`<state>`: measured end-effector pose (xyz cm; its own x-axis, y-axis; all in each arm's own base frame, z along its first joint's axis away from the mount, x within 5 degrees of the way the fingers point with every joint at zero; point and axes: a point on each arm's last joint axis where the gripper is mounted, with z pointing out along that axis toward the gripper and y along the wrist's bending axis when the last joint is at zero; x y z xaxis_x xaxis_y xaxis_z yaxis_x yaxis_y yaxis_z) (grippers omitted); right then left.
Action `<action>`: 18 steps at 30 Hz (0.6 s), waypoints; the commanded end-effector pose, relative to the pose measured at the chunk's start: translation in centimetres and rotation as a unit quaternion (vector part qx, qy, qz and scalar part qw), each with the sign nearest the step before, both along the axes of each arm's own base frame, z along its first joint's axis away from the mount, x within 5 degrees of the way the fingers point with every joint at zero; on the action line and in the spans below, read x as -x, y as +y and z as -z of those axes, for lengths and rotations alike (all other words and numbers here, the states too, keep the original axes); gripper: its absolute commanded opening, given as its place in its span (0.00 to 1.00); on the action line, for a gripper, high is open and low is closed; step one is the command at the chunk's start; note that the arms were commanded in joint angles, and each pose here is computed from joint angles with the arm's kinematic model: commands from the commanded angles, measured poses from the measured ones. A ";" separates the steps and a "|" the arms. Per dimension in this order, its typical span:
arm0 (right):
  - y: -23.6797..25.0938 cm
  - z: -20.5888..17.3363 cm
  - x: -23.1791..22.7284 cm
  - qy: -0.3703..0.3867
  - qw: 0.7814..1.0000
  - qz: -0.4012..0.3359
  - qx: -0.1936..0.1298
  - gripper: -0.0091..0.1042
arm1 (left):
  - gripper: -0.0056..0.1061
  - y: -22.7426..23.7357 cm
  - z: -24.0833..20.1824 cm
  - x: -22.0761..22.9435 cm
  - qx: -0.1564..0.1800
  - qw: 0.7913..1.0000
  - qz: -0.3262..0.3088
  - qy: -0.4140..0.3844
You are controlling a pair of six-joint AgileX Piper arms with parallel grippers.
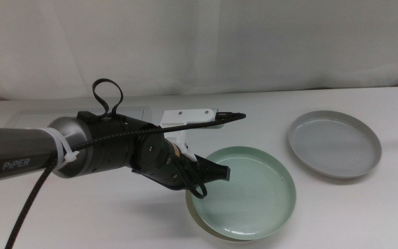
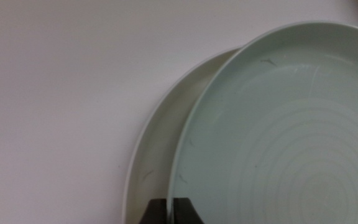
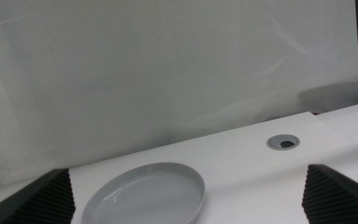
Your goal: Stack the three bowls on top of each other.
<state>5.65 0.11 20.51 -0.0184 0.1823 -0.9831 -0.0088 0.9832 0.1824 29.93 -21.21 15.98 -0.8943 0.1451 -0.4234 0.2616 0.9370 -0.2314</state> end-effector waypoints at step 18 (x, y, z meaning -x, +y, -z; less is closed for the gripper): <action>0.0 1.1 0.1 -0.001 1.000 0.000 0.006 0.99 | 0.03 0.4 0.1 -0.1 -0.026 1.000 0.005 -0.006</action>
<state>5.65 0.11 20.51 -0.0184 0.1801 -0.9835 -0.0088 0.9836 0.1802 30.00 -20.86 15.89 -0.8860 0.1796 -0.4275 0.2785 0.9432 -0.1811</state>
